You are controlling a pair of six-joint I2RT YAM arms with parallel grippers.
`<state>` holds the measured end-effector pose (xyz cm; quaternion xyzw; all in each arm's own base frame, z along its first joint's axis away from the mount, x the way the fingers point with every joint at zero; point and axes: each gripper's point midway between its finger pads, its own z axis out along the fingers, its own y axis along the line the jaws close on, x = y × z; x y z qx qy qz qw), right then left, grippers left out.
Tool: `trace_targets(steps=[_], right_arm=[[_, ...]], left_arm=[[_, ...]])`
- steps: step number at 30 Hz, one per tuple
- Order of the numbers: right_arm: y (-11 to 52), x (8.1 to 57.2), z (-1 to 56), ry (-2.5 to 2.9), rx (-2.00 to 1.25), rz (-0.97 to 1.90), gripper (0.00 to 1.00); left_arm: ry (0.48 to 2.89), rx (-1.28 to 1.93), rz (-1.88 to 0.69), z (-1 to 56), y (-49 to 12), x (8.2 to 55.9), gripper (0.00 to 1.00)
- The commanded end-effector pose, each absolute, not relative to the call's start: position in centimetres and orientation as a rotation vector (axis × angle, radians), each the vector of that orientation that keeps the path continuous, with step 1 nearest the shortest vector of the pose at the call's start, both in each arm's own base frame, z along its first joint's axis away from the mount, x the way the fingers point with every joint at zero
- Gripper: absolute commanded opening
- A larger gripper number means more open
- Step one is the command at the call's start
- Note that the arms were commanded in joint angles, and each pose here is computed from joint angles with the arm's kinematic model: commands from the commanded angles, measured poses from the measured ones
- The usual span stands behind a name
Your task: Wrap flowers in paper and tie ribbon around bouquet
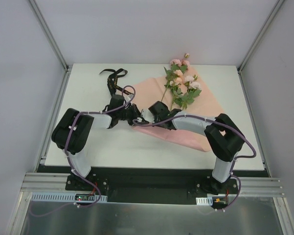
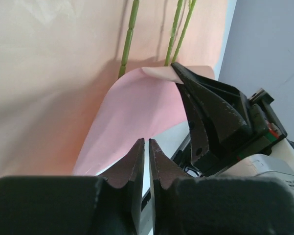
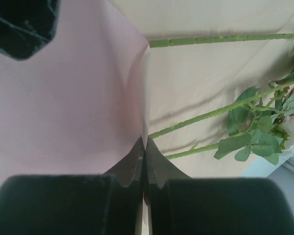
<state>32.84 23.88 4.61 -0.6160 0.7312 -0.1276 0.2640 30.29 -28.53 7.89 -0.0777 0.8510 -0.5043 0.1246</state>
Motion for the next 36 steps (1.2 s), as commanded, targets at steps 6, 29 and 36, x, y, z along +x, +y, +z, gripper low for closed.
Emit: trace_targets(steps=[6,29,36], right_arm=[[27.9,35.2,7.6,1.821,-1.598,-0.338,0.04],[30.3,34.1,9.6,1.934,-1.395,-0.236,0.38],[27.0,32.9,12.4,2.127,-0.941,-0.17,0.6]], left_arm=[[2.503,-0.206,-1.555,5.7,-30.1,28.3,0.06],[2.532,-0.277,-1.531,3.7,-28.7,26.5,0.12],[2.592,-0.344,-1.48,0.4,-27.9,25.6,0.08]])
